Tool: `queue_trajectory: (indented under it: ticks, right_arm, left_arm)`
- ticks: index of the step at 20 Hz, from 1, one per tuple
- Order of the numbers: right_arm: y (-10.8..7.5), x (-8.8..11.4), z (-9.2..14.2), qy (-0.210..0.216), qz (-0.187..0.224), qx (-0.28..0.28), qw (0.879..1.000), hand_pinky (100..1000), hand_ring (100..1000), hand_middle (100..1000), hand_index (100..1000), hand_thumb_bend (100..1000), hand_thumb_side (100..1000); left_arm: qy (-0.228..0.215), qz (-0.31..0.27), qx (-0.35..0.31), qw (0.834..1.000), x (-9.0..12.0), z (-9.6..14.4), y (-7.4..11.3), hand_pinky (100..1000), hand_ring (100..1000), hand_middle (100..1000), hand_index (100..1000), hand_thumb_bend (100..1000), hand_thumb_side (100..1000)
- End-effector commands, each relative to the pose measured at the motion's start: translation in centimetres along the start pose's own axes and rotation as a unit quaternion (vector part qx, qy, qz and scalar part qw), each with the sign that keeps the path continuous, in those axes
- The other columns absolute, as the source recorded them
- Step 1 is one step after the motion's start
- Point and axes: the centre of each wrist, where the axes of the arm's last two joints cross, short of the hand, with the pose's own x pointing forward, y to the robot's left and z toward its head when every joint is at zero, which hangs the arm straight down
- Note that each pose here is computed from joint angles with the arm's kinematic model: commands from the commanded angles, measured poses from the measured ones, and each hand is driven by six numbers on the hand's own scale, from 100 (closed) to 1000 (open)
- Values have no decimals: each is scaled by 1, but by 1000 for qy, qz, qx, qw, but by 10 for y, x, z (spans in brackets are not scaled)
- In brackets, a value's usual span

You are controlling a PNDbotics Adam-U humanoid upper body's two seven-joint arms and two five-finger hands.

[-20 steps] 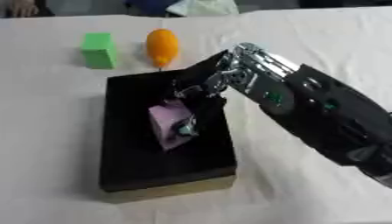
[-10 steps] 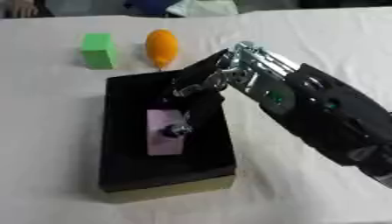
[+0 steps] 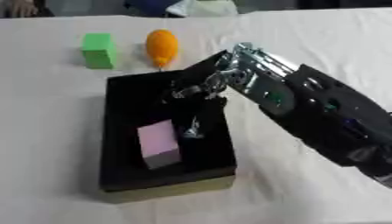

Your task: Pick up objects on the table and place them in the box.

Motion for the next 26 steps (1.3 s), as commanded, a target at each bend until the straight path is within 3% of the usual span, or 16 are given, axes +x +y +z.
queue_trajectory:
  ticks: [1, 5, 6, 7, 10, 14, 18, 21, 26]
  right_arm:
    - [-18, 0, 19, 13, 19, -20, 1000, 891, 820, 809, 1000, 170, 963]
    - [-32, 0, 41, 22, 18, -56, 998, 883, 809, 785, 990, 100, 931]
    - [-36, 1, 49, 26, 16, -69, 997, 886, 811, 784, 982, 100, 1000]
    - [-40, 2, 59, 33, 15, -84, 996, 888, 814, 784, 977, 100, 908]
    - [-51, 7, 88, 61, 26, -124, 990, 896, 828, 790, 979, 100, 889]
    - [-57, 15, 120, 105, 46, -172, 978, 901, 831, 789, 969, 100, 865]
    - [-54, 17, 143, 143, 49, -228, 962, 898, 814, 785, 958, 100, 906]
    - [-50, 18, 162, 182, 49, -299, 935, 891, 784, 759, 939, 100, 893]
    - [-39, 17, 179, 272, 45, -463, 842, 870, 737, 730, 916, 100, 950]
  left_arm:
    - [-15, -10, -3, 1000, 5, -5, 5, 769, 806, 862, 891, 149, 991]
    - [-15, -13, -2, 1000, 4, -5, 6, 769, 806, 862, 891, 150, 990]
    - [-14, -13, -2, 1000, 4, -5, 6, 770, 806, 862, 891, 150, 1000]
    - [-14, -14, -1, 1000, 4, -5, 7, 770, 806, 862, 891, 150, 990]
    - [-14, -15, 1, 1000, 4, -5, 7, 770, 806, 862, 891, 151, 989]
    - [-17, -15, 5, 1000, 5, -6, 7, 770, 806, 862, 892, 151, 985]
    - [-19, -14, 10, 1000, 5, -6, 7, 770, 806, 862, 891, 151, 984]
    - [-20, -14, 13, 1000, 5, -6, 8, 770, 806, 862, 891, 151, 982]
    - [-26, -13, 18, 999, 6, -8, 7, 770, 806, 863, 892, 150, 977]
